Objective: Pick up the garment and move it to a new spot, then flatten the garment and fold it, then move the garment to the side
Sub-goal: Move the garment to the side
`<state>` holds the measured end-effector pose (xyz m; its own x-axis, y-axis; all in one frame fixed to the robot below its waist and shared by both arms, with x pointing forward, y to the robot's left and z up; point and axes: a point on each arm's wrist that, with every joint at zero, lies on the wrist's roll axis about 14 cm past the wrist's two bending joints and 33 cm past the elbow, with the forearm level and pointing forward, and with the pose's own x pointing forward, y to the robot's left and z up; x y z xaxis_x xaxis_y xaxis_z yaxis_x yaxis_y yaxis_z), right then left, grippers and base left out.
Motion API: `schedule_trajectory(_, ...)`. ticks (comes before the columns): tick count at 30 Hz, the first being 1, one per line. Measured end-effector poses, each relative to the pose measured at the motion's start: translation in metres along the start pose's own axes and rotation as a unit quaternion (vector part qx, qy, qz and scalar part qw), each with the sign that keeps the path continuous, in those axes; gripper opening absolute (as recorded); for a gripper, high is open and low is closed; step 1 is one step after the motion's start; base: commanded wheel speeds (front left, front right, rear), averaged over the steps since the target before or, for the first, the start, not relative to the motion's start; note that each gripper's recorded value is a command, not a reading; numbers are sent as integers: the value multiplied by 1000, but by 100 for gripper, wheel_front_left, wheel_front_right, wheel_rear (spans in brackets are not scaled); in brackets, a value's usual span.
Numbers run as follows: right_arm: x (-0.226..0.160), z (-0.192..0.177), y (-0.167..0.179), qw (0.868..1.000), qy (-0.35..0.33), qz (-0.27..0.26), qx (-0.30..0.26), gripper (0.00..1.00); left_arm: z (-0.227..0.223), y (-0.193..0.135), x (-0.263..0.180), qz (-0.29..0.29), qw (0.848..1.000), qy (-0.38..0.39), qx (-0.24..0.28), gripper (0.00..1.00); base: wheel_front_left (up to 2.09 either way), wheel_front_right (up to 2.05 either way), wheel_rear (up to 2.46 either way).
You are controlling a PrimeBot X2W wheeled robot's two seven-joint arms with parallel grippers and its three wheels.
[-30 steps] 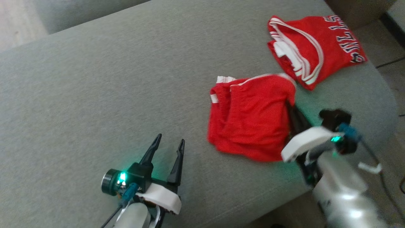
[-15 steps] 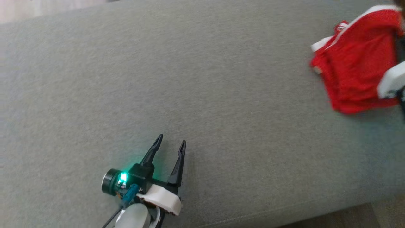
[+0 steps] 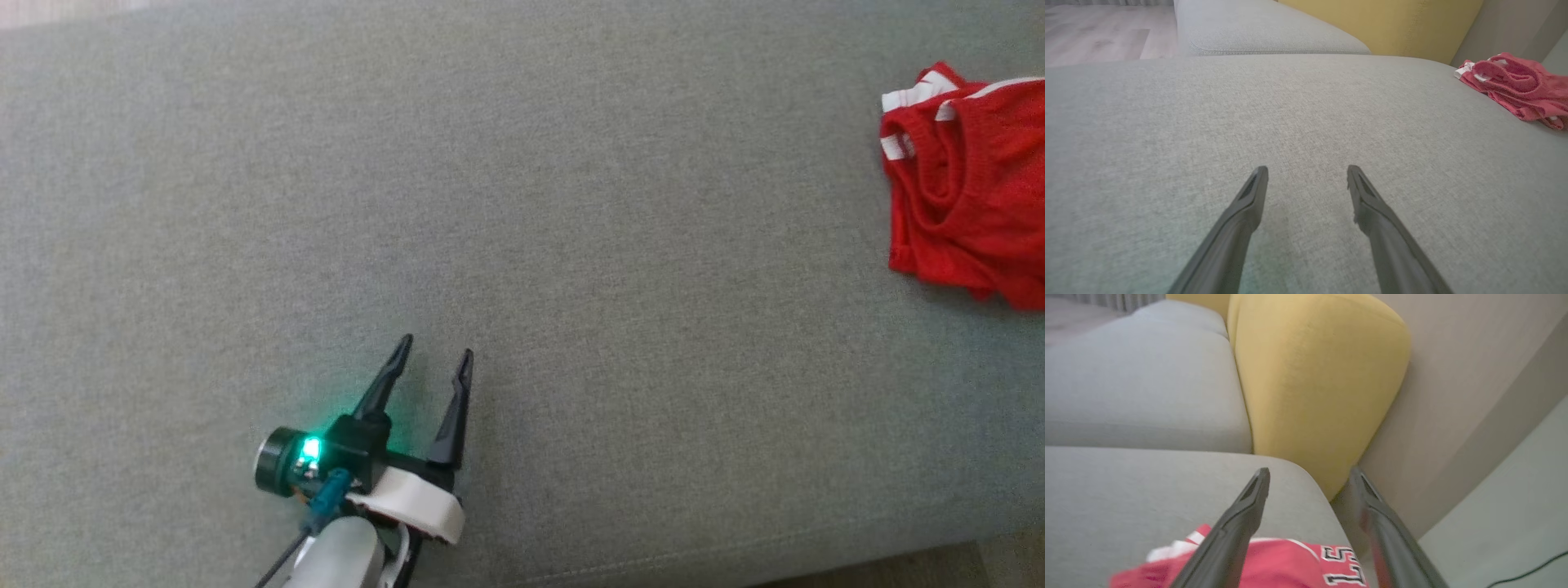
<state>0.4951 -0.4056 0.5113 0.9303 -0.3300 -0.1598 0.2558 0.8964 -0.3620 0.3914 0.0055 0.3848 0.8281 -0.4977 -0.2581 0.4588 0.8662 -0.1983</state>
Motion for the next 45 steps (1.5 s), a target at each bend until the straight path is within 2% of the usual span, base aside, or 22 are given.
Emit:
schedule_trajectory(3, -3, 29, 54, 997, -55, 40, 37, 100, 7, 7, 0, 14, 1000, -10, 3, 100, 0, 0, 0)
schedule_trajectory(6, -20, 39, 105, 991, -82, 83, 71, 100, 15, 10, -3, 22, 1000, -20, 6, 100, 0, 0, 0)
schedule_trajectory(12, -67, 11, 173, 978, -65, 149, 130, 100, 34, 33, -18, 75, 996, -48, 12, 100, 0, 0, 0)
schedule_trajectory(15, -86, 3, 193, 972, -58, 169, 151, 100, 34, 49, -35, 112, 992, -51, 10, 100, 0, 0, 0)
schedule_trajectory(24, -124, -20, 226, 961, -25, 212, 177, 100, 33, 85, -83, 200, 978, -59, 10, 100, 0, 0, 0)
schedule_trajectory(27, -135, -13, 236, 955, -31, 228, 187, 100, 31, 104, -104, 245, 968, -61, 4, 100, 0, 0, 0)
schedule_trajectory(31, -138, -6, 239, 952, -39, 235, 191, 100, 32, 115, -115, 269, 961, -64, 5, 100, 0, 0, 0)
schedule_trajectory(38, -142, 1, 232, 951, -49, 230, 203, 100, 41, 125, -121, 285, 955, -78, 9, 100, 0, 0, 0)
schedule_trajectory(45, -158, -2, 224, 948, -50, 226, 217, 100, 45, 117, -126, 274, 958, -88, 13, 100, 0, 0, 0)
